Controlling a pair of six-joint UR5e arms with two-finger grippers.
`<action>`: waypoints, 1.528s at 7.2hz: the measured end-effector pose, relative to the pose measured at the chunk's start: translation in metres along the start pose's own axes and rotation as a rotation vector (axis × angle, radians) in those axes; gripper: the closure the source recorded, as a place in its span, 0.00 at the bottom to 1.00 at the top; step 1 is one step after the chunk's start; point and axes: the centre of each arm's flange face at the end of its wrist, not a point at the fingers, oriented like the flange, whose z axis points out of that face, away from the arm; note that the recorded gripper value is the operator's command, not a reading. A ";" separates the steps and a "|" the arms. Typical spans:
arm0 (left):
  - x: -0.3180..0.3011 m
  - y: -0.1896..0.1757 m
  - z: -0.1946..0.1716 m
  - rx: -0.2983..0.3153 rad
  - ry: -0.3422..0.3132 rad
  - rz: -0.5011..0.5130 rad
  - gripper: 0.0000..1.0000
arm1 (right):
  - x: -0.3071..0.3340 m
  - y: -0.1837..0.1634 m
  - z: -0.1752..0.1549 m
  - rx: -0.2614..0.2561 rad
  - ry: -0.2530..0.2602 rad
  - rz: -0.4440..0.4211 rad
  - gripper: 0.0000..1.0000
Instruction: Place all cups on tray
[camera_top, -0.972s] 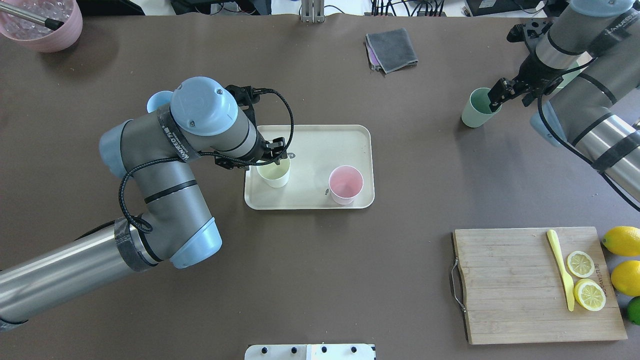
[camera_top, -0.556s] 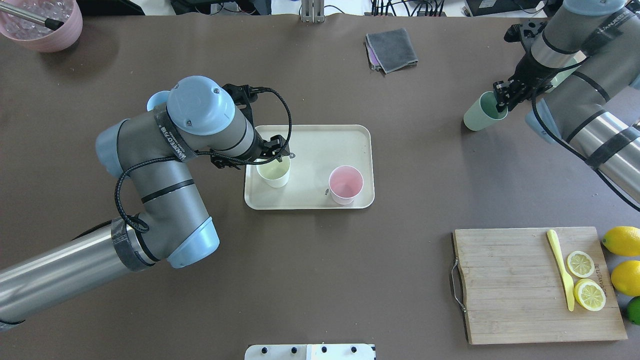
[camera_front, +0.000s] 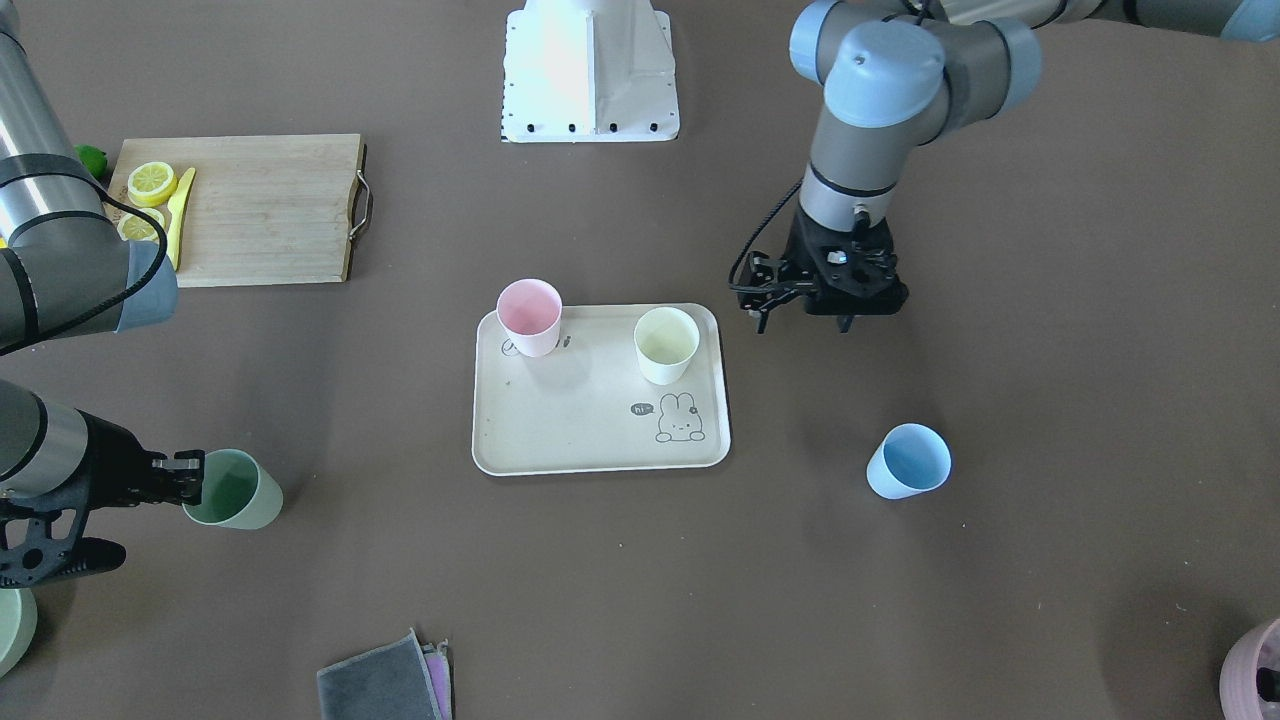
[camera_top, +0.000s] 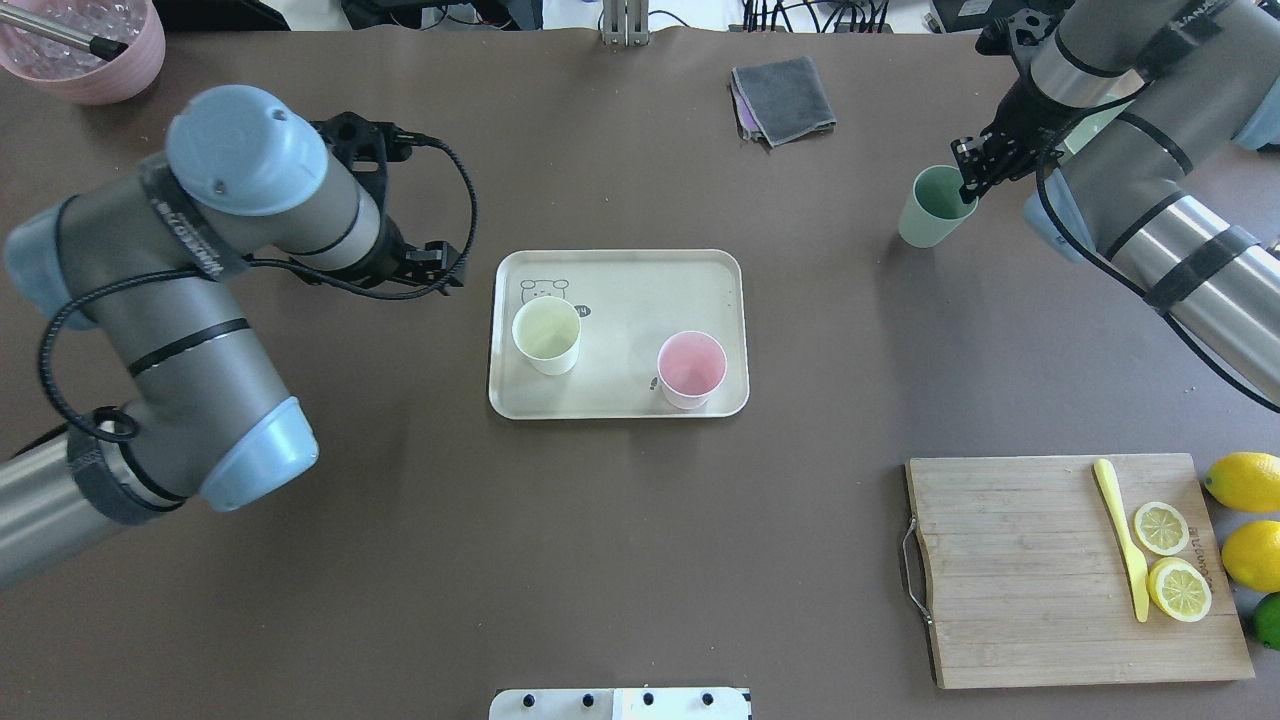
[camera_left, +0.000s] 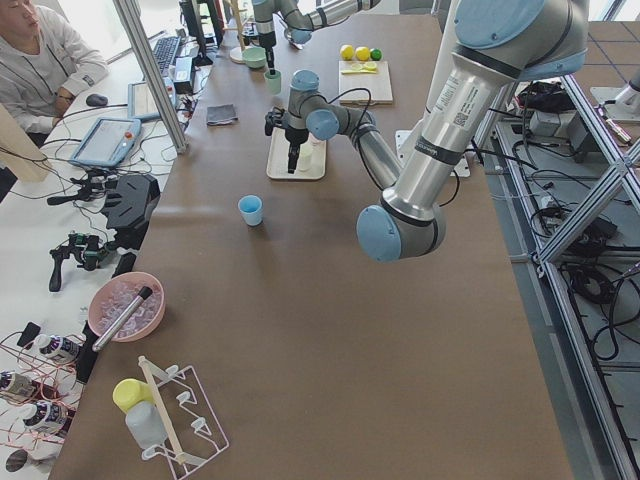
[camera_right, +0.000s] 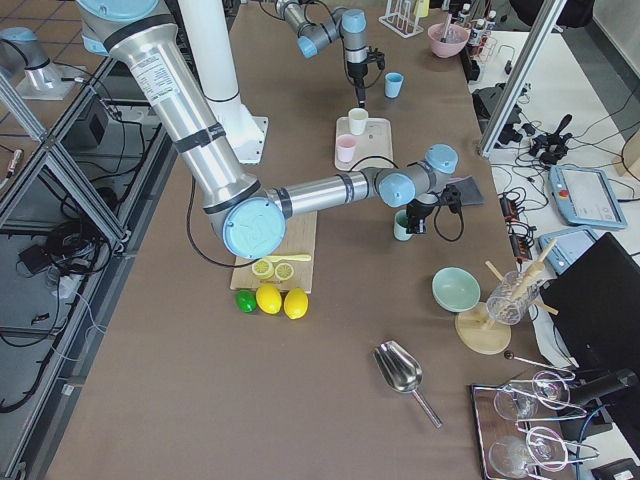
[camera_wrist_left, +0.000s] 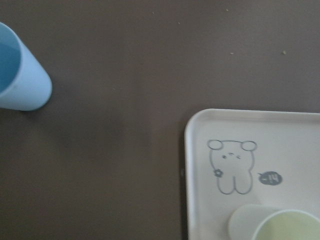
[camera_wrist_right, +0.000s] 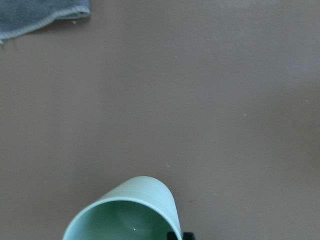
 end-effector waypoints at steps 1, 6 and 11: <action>-0.049 -0.004 -0.003 -0.012 -0.025 0.064 0.03 | -0.038 -0.002 -0.003 0.001 -0.031 0.016 1.00; -0.138 -0.069 0.064 -0.057 0.012 -0.003 0.07 | -0.256 0.074 0.053 -0.041 -0.090 0.042 1.00; -0.139 -0.096 0.095 -0.050 0.021 -0.046 0.57 | -0.283 0.087 0.063 0.015 -0.078 0.009 0.00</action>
